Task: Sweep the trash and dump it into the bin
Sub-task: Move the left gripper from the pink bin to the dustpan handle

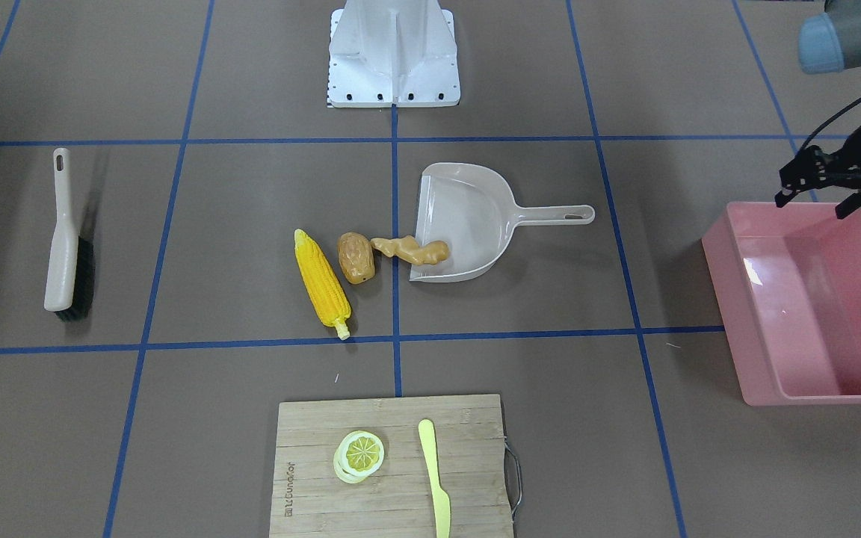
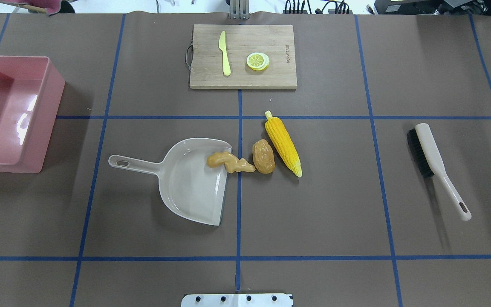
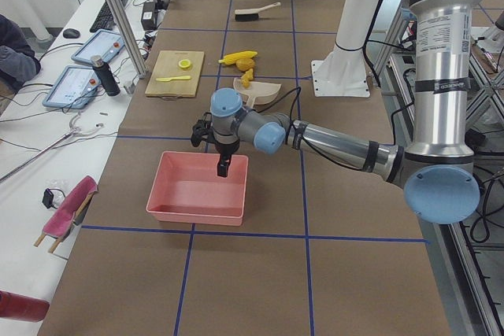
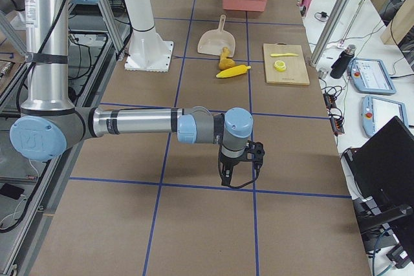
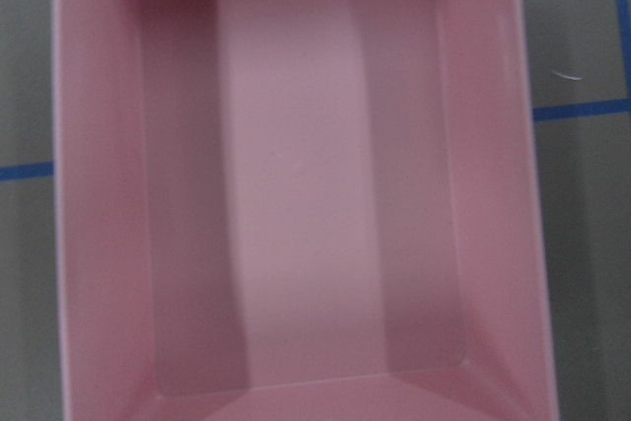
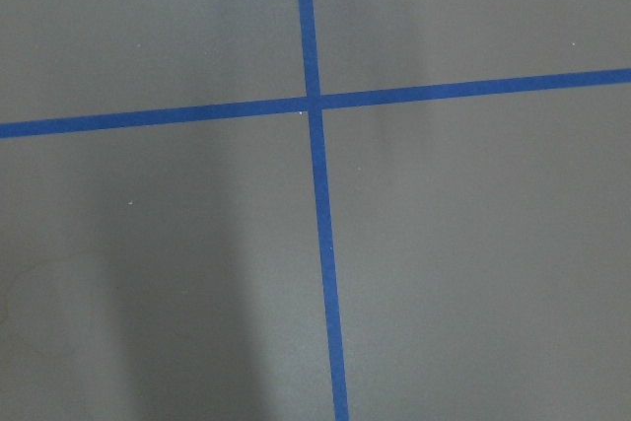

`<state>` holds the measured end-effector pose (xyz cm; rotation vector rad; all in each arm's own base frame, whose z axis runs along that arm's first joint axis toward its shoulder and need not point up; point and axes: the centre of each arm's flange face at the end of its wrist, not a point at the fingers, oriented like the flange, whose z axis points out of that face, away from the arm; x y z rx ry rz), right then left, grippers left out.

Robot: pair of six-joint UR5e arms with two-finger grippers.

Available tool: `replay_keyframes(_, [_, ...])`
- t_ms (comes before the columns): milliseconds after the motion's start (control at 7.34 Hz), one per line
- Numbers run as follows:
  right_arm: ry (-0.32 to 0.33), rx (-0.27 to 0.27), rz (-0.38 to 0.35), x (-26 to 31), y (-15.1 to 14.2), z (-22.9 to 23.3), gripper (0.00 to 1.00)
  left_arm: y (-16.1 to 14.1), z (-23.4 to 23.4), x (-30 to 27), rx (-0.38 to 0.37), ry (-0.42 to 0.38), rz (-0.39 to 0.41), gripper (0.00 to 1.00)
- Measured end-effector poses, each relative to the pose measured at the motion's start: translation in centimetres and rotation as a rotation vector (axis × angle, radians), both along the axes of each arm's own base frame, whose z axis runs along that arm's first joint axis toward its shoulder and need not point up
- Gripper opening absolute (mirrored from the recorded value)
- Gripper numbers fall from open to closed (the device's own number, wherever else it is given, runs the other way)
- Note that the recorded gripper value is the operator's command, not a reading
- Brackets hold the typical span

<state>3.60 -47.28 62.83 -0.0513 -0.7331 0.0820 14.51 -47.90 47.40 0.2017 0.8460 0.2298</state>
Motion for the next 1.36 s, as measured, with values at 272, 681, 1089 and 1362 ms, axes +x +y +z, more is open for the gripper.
replay_keyframes(272, [-0.001,0.035,0.014,0.0,-0.9,-2.4,1.0,2.5,-6.5,6.3,0.136,0.015,0.109,0.99])
replay_keyframes(681, [-0.022,0.091,0.027,-2.1,-1.1,-7.7,1.0,6.4,-10.2,13.5,0.343,-0.031,0.254,1.0])
replay_keyframes(1089, [-0.072,0.073,-0.047,-11.2,0.2,-12.6,1.0,5.7,-12.1,16.6,0.857,-0.191,0.649,1.0])
replay_keyframes(1362, [-0.102,0.115,-0.127,-16.0,2.5,-12.8,1.0,3.9,-13.5,19.6,0.925,-0.221,0.747,0.99])
